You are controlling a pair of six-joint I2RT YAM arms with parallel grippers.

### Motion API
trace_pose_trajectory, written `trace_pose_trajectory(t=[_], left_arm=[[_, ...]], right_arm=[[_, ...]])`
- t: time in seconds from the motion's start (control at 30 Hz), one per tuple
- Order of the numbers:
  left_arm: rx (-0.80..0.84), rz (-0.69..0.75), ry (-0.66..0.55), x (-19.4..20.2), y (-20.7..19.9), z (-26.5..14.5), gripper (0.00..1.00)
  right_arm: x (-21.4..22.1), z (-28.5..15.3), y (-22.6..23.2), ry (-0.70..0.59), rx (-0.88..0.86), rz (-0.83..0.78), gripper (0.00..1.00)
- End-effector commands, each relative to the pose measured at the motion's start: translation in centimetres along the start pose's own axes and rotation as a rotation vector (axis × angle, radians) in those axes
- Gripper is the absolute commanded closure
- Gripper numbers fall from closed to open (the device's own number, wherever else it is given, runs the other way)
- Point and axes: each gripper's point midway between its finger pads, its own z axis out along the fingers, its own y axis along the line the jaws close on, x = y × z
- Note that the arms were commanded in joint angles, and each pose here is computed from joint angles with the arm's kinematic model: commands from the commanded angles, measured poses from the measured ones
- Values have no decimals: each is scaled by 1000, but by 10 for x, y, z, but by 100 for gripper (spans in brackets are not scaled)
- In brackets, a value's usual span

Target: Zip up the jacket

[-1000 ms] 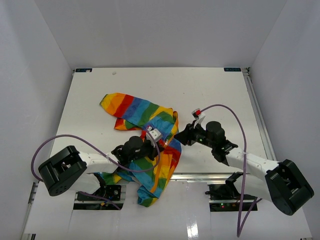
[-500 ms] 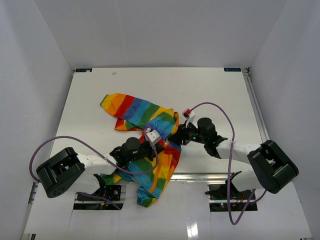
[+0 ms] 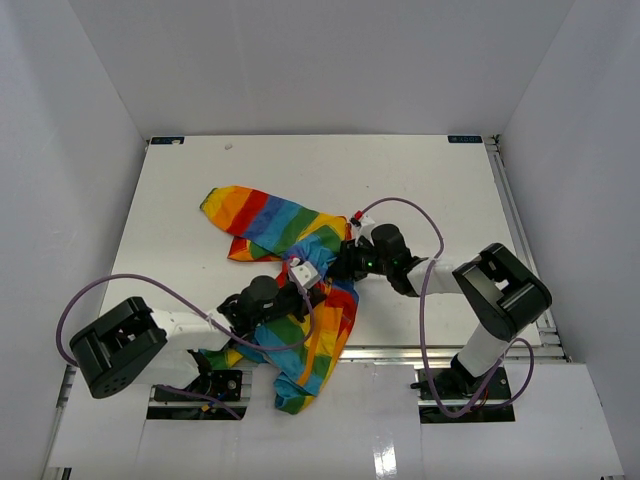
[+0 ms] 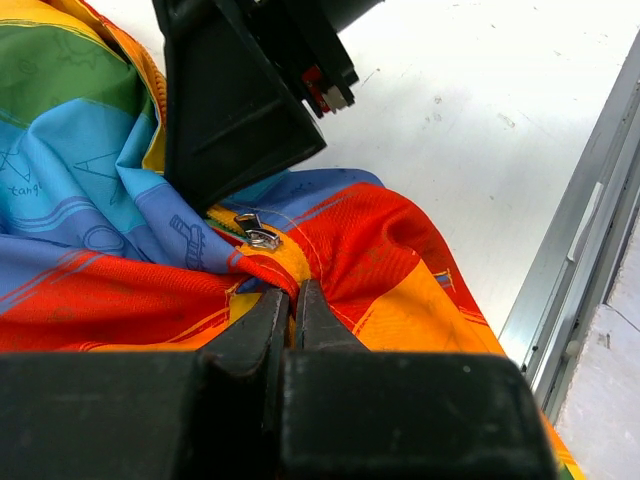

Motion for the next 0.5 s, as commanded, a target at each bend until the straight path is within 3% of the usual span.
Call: trace_pose_trajectory(t=[0.0,0.2,0.33,0.47], left_arm=[[68,33,-115,-32,-14,-7,100],[79,51,-186,-42,-17,-17,100],[96,62,-212,-49,-21,-22,100],[122,51,-164,-45,-25,-19,100]], right_arm=[[-19,3,-25,-28,161,22,53],[-20,-4,-44,7,305,55,53],[-3,-9,-40,40,262,49,53],[-3,-13,-21,59,165,-4,54]])
